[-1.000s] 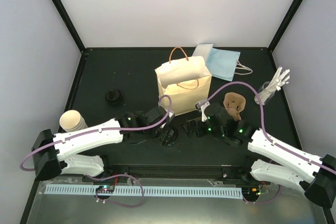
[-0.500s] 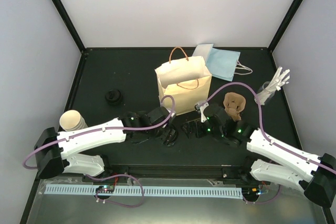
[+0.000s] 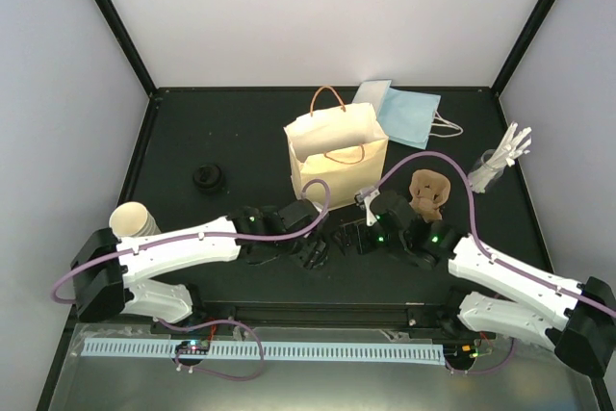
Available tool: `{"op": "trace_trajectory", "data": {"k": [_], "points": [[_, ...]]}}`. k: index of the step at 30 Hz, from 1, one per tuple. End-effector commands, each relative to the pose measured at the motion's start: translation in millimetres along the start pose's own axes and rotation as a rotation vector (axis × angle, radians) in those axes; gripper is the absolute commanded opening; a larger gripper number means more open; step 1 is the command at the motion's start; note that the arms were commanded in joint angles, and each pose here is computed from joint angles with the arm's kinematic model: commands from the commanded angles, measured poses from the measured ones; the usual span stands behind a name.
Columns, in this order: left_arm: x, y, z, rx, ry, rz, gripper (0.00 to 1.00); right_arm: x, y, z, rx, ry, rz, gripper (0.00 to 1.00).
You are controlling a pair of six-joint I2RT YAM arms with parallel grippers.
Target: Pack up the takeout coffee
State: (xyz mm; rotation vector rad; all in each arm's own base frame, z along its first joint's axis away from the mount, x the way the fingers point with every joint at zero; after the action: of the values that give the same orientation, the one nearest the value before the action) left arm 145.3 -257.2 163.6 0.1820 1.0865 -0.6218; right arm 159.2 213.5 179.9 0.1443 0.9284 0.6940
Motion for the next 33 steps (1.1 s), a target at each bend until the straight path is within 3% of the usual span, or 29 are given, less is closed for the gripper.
{"op": "trace_trajectory", "data": {"k": [1,5,12,33], "points": [[-1.4,-7.6,8.6,0.029,-0.024,0.006,0.77,4.4,-1.2,-0.7,0.033,0.0,0.007,0.99],[2.6,-6.9,5.9,0.039,-0.01,0.033,0.77,8.7,1.6,-3.7,0.045,0.013,0.05,0.99],[7.6,-9.7,5.9,0.054,0.009,0.052,0.77,18.3,2.7,-10.0,0.096,0.051,0.107,0.88],[19.8,-16.3,1.2,0.084,0.09,0.082,0.77,12.7,-10.9,-16.2,0.157,0.045,0.162,0.86]]}}
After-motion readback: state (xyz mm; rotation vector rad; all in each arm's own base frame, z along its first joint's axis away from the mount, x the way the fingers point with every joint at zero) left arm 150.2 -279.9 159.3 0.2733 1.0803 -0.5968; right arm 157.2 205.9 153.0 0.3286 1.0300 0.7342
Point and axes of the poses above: each gripper's point midway between its finger pads, its own x axis out along the fingers, its own y axis along the line the jaws close on, z = x × y, the point moved 5 cm from there along -x, back along the fingers, and after that the axes turned 2 degrees about -x, right-handed, at the moved point
